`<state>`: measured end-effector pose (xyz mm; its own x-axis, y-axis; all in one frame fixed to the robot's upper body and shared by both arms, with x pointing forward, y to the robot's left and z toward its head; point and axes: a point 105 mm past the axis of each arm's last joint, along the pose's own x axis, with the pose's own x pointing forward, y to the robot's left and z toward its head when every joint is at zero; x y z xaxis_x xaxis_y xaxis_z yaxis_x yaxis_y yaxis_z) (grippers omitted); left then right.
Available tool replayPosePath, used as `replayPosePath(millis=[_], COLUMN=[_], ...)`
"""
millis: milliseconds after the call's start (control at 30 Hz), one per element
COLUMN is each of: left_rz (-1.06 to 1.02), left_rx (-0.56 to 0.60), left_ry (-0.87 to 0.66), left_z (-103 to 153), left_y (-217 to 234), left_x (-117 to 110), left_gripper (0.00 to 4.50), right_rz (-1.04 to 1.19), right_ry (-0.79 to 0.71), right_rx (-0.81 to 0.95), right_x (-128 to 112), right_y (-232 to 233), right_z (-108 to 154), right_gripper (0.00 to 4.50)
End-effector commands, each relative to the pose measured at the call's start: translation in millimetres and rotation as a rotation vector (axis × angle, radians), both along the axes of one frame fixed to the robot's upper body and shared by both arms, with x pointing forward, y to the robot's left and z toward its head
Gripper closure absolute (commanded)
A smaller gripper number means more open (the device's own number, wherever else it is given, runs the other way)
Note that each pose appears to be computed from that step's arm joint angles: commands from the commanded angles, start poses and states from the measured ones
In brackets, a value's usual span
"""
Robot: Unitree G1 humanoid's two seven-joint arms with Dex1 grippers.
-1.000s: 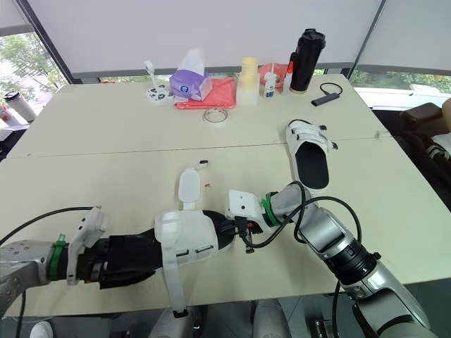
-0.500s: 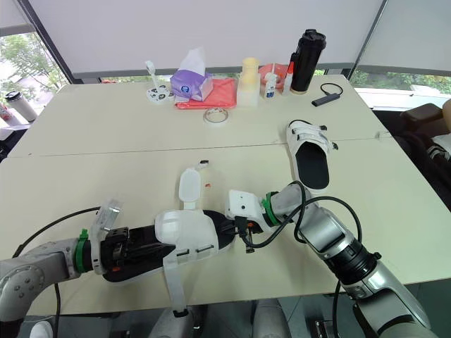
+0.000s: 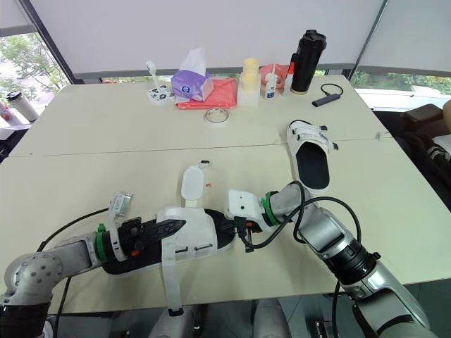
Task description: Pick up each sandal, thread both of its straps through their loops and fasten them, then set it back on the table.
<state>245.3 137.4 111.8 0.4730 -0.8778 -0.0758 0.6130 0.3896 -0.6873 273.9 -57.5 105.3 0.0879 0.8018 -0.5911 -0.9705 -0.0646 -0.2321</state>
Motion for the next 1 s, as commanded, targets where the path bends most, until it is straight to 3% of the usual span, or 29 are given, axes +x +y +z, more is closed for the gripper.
replayPosePath(millis=[33,100,133,467,1000], left_rz=[-0.028,-0.042,-0.08,-0.236,-0.231], left_rx=[-0.015,-0.016,-0.012,0.007,0.051], left_ry=[-0.032,-0.034,-0.042,-0.077,-0.104], left_z=[12,15,20,38,25], left_y=[-1,-2,-4,-11,-17], left_x=[1,3,4,31,81], left_gripper=[3.36,4.37,4.44,4.44,4.44], right_rz=[-0.007,-0.007,-0.013,-0.045,-0.137], right_ry=[-0.06,-0.072,-0.092,-0.189,-0.265], right_rx=[0.02,0.025,0.036,0.089,0.102], right_x=[5,7,9,23,50], right_y=[3,4,6,14,13], right_z=[12,14,18,35,41], right_gripper=[4.5,4.5,4.5,4.5,4.5])
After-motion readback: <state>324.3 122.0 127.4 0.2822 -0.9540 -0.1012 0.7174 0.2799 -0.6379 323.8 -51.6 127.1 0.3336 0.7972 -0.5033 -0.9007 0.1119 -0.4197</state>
